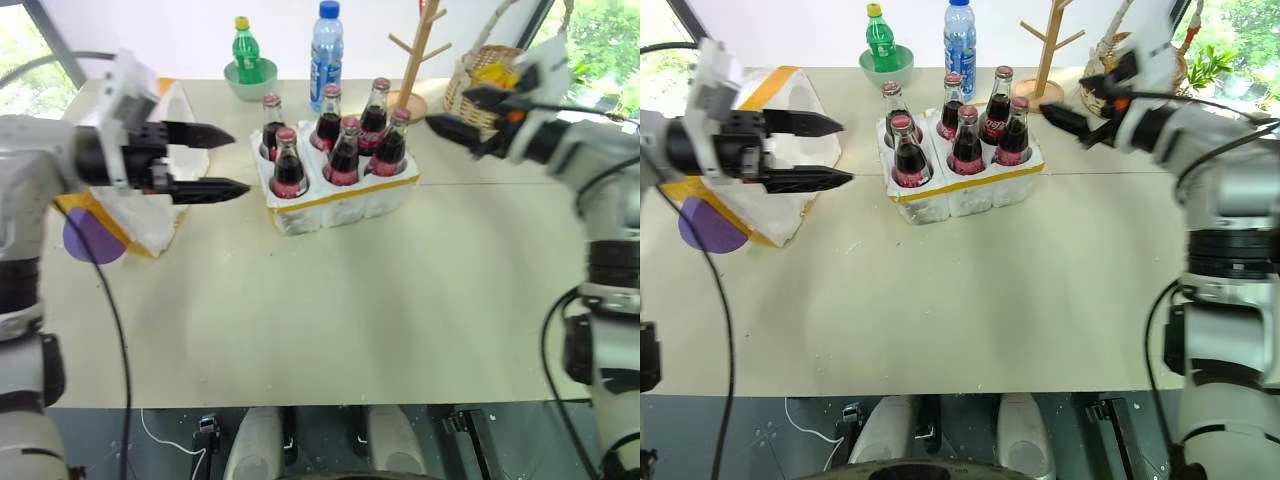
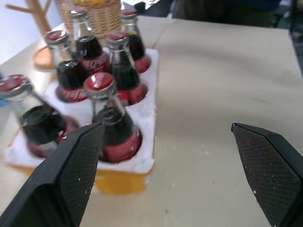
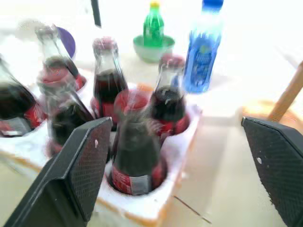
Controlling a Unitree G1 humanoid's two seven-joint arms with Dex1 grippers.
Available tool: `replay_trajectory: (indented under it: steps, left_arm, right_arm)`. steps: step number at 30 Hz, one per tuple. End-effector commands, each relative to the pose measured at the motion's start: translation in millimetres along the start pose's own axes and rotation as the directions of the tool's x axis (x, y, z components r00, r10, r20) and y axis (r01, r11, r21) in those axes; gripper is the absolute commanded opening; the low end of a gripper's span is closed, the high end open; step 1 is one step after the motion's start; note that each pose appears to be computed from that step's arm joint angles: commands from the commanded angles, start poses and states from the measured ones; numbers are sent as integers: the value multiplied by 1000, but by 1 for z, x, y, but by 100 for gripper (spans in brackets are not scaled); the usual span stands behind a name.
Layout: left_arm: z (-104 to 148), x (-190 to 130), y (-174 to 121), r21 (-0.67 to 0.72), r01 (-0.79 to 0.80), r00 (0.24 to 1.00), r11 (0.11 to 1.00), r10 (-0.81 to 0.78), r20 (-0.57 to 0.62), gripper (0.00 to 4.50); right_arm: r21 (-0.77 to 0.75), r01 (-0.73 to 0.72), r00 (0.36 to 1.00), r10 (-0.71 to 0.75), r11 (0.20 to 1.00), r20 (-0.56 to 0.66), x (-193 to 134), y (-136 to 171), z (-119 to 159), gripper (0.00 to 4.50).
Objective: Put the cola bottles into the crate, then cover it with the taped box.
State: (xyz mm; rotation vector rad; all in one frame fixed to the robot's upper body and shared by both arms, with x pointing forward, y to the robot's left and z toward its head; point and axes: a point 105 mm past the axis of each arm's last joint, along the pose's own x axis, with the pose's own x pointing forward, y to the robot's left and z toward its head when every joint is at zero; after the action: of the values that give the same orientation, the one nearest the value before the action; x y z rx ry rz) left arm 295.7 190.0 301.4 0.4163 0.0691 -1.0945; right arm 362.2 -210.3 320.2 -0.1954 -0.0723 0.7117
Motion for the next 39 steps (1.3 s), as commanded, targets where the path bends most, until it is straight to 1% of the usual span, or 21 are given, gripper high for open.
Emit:
replay_trajectory:
  steps: [1,2,3,6,8,9,12,14,16,17,21,24,25,27,29,32,39]
  left_arm:
    - [17,-35,-4,65,-130,990,989,133,-39,450]
    - [14,-43,-4,60,-180,979,982,185,-82,450]
    - [7,-54,-4,40,-247,956,968,250,-154,450]
    - [-6,-77,-6,4,-377,881,926,360,-306,450]
    - [-27,-105,-8,-66,-521,763,851,429,-483,450]
    - [-36,-118,-7,-84,-593,699,801,461,-546,450]
    - [-53,-141,-4,-89,-711,577,697,507,-641,450]
    - [-64,-150,-3,-78,-748,519,659,507,-688,450]
    - [-75,-153,-4,-84,-759,491,646,482,-726,450]
    - [-81,-153,-4,-84,-759,481,646,469,-740,450]
    - [-95,-145,3,-118,-737,506,665,428,-749,450]
    - [-104,-129,10,-189,-699,574,690,383,-724,450]
    - [-108,-126,12,-210,-695,583,688,368,-724,450]
    - [-121,-126,20,-206,-700,566,683,356,-743,450]
    - [-129,-122,25,-228,-691,574,686,330,-749,450]
    - [-136,-118,32,-244,-679,578,692,299,-759,450]
    - [-145,-101,48,-254,-638,598,727,260,-758,450]
  right_arm:
    - [-40,-116,992,118,992,51,-25,17,34,446]
    - [-57,-134,990,137,989,41,-27,20,35,446]
    - [-73,-153,987,156,986,27,-27,23,34,446]
    - [-88,-188,982,189,978,7,-25,27,31,446]
    - [-80,-232,972,233,969,0,-17,32,24,446]
    - [-80,-252,967,253,964,0,-12,34,21,446]
    - [-80,-279,960,281,957,15,-3,36,20,446]
    - [-78,-287,957,290,955,28,2,37,20,446]
    - [-76,-293,954,297,953,40,7,38,19,446]
    - [-72,-298,952,302,952,46,10,39,19,446]
    - [-77,-321,944,326,944,56,13,46,17,446]
    - [-74,-323,943,327,944,63,11,47,18,446]
    - [-75,-322,943,327,944,64,11,47,18,446]
    - [-79,-327,941,332,942,65,7,49,19,446]
    - [-82,-343,935,349,936,69,2,52,22,446]
    - [-92,-362,927,368,928,66,-5,59,24,446]
    - [-82,-342,935,348,936,68,-12,62,23,446]
